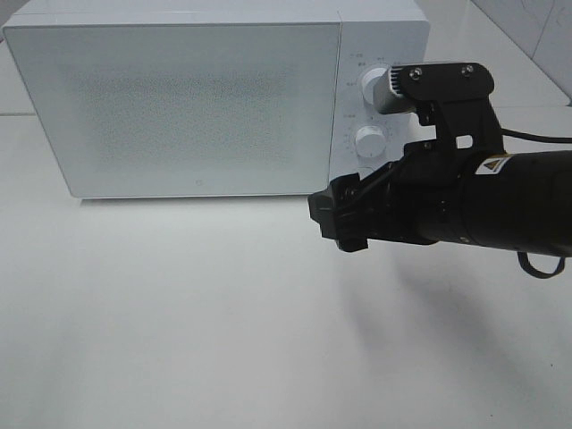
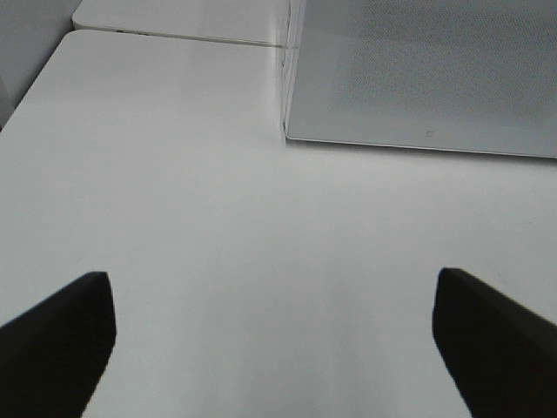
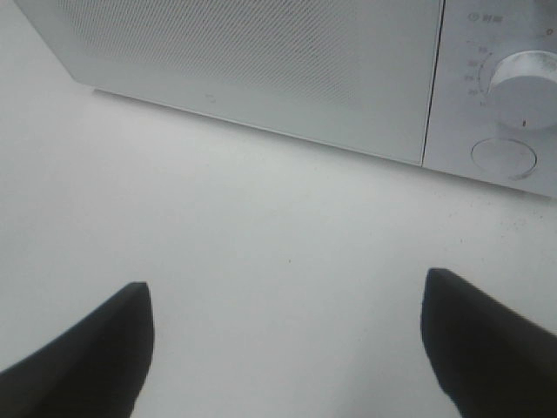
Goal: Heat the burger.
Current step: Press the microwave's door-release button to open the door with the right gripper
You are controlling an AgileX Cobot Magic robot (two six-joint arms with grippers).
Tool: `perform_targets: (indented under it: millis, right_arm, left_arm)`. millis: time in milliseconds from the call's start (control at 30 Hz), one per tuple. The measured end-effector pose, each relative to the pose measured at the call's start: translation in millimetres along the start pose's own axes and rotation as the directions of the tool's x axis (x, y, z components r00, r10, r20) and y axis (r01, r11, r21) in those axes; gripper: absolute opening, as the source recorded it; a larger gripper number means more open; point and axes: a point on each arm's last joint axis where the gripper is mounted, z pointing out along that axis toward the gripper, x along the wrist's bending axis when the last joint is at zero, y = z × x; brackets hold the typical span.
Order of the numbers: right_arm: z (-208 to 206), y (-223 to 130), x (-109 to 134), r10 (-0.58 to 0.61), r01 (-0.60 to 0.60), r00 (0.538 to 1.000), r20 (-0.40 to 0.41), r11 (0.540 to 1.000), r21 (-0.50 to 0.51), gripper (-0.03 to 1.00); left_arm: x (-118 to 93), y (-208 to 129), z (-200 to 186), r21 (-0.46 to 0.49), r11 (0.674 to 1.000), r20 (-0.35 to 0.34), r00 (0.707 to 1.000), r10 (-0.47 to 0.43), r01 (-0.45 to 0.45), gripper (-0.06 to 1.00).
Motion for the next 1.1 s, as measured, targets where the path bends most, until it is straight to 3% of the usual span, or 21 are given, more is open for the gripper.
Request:
perform_targets:
  millis: [133, 200, 533, 867, 1100]
  right_arm:
    - [-5.4, 0.6, -7.7, 0.009, -0.009, 1.0, -0.014, 0.999, 0.042, 0.77]
    - [-13.4, 0.1, -22.5, 0.002, 0.0, 1.0, -0.022, 0.994, 0.109, 0.77]
    - [-46.4, -1.0, -33.4, -0.039, 0.051, 0.997, -0.062, 0.974, 0.219, 0.77]
    - [-120.8, 24.0, -33.1, -0.082, 0.083, 0.997, -0.015, 0.98, 0.183, 0.77]
    - [-153.7, 18.7, -35.7, -0.091, 0.086, 0.996, 0.022, 0.98, 0.181, 0.77]
  left_arm:
    - [0.0, 0.0, 0.0, 0.0, 1.0, 0.0, 1.0, 0.0, 0.0, 0.9]
    - [0.0, 0.0, 0.0, 0.0, 1.0, 0.0, 1.0, 0.0, 0.0, 0.9]
    - [0.0, 0.0, 0.0, 0.0, 1.0, 0.0, 1.0, 0.0, 0.0, 0.9]
    - [0.0, 0.0, 0.0, 0.0, 1.0, 0.0, 1.0, 0.0, 0.0, 0.9]
    - [0.0, 0.0, 0.0, 0.0, 1.0, 0.0, 1.0, 0.0, 0.0, 0.9]
